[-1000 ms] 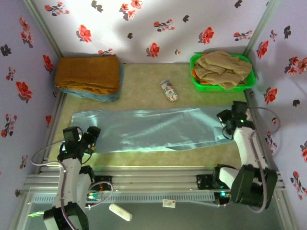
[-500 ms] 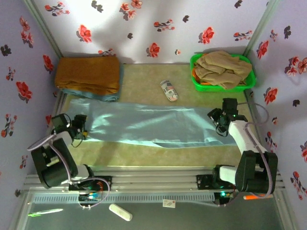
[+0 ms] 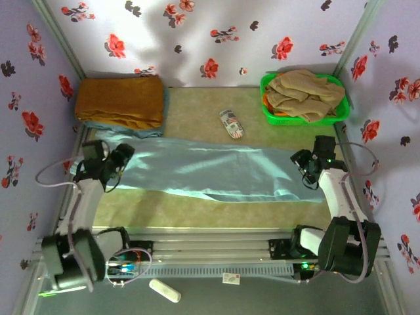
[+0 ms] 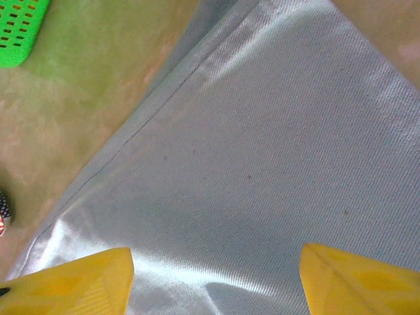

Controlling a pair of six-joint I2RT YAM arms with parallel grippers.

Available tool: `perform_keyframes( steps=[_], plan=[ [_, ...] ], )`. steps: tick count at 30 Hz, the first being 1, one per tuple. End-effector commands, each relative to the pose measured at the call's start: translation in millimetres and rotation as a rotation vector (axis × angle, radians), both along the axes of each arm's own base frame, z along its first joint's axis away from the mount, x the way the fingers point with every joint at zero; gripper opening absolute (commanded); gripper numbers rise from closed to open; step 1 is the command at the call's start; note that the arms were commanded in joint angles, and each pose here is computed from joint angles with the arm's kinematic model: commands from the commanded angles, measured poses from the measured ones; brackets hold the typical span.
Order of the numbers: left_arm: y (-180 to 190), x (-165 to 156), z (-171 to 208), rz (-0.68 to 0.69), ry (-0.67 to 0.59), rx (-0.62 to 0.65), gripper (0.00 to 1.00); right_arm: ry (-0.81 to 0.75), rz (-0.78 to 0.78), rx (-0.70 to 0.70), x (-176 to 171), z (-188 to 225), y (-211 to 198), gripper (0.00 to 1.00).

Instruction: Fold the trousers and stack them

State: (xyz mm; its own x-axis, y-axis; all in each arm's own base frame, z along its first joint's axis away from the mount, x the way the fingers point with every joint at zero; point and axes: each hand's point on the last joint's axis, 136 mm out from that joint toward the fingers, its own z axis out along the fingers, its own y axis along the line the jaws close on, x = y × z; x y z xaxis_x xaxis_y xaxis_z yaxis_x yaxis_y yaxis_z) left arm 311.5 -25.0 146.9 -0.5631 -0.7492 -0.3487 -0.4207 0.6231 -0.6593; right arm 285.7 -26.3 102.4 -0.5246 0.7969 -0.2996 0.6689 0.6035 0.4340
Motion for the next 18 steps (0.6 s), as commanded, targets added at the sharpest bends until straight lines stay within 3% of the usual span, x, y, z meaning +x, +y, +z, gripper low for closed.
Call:
perform_keyframes(
  steps=[1,5,9,14,18],
  plan=[
    [-52.2,-41.2,-2.4,-0.31,0.104,0.227,0.71,-0.004,0.032,0.034,-4.8,-3.1,7.6,0.67],
    [-142.9,-73.0,-1.3,-0.731,0.048,0.415,0.64,-0.007,0.068,0.067,-3.7,-5.4,16.3,0.65],
    [-225.6,-97.2,-10.0,-1.049,-0.042,0.563,0.62,0.011,0.081,0.043,-6.9,-8.4,15.0,0.64],
    [-292.7,-108.5,-42.5,-1.318,-0.08,0.78,0.55,0.015,0.079,0.049,-9.2,-11.2,15.9,0.65],
    [-306.4,-101.3,-71.0,-1.356,-0.074,0.879,0.53,0.016,0.088,0.057,-11.5,-10.8,18.0,0.65]
  ],
)
